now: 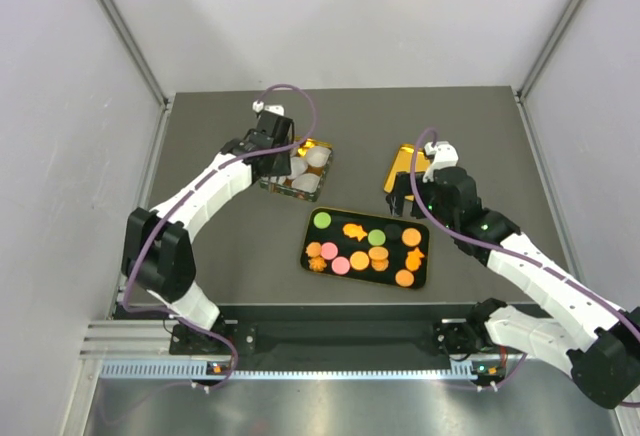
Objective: Pack the cookies
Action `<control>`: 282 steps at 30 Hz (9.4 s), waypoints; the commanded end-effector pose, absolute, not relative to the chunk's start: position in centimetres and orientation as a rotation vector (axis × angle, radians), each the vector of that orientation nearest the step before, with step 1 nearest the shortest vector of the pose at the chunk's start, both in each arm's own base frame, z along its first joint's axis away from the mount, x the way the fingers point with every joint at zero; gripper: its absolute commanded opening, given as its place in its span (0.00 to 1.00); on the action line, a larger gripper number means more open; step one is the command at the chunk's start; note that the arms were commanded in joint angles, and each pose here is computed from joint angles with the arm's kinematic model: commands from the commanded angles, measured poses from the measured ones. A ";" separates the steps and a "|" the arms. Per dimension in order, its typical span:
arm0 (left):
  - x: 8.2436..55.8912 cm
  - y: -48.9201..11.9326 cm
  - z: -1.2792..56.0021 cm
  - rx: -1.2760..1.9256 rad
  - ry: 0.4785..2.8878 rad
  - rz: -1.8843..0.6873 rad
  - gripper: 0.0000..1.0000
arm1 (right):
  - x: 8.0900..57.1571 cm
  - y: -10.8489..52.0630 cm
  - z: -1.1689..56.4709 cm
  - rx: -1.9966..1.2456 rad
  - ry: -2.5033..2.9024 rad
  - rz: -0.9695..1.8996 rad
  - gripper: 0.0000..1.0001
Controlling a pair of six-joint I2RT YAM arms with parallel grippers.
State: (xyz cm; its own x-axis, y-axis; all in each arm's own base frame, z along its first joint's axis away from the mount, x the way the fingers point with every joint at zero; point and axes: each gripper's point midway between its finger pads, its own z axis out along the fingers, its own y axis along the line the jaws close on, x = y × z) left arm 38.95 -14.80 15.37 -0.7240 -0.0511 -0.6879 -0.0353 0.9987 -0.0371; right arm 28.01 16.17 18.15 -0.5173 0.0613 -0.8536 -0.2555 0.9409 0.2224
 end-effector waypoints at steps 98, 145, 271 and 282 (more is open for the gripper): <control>19.1 -20.7 14.3 0.394 2.511 -0.313 0.50 | 28.3 16.1 18.3 -0.152 2.061 0.385 1.00; 20.0 -22.1 12.7 0.448 2.553 -0.271 0.49 | 28.3 15.9 18.8 -0.144 2.043 0.381 1.00; 33.3 -22.1 24.0 0.178 2.262 -0.346 0.48 | 27.8 15.9 19.3 -0.148 2.021 0.411 1.00; 20.5 -26.1 20.3 0.443 2.394 -0.472 0.47 | 27.9 15.9 18.9 -0.152 2.033 0.398 1.00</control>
State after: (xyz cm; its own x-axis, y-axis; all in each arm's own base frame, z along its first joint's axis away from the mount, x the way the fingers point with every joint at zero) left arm 23.14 -26.26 21.72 -0.6918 0.1676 -0.7024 0.4236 0.8819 -0.2068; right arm 27.45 15.79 17.72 -0.5140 0.0546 -0.8561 -0.2602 0.9410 0.2162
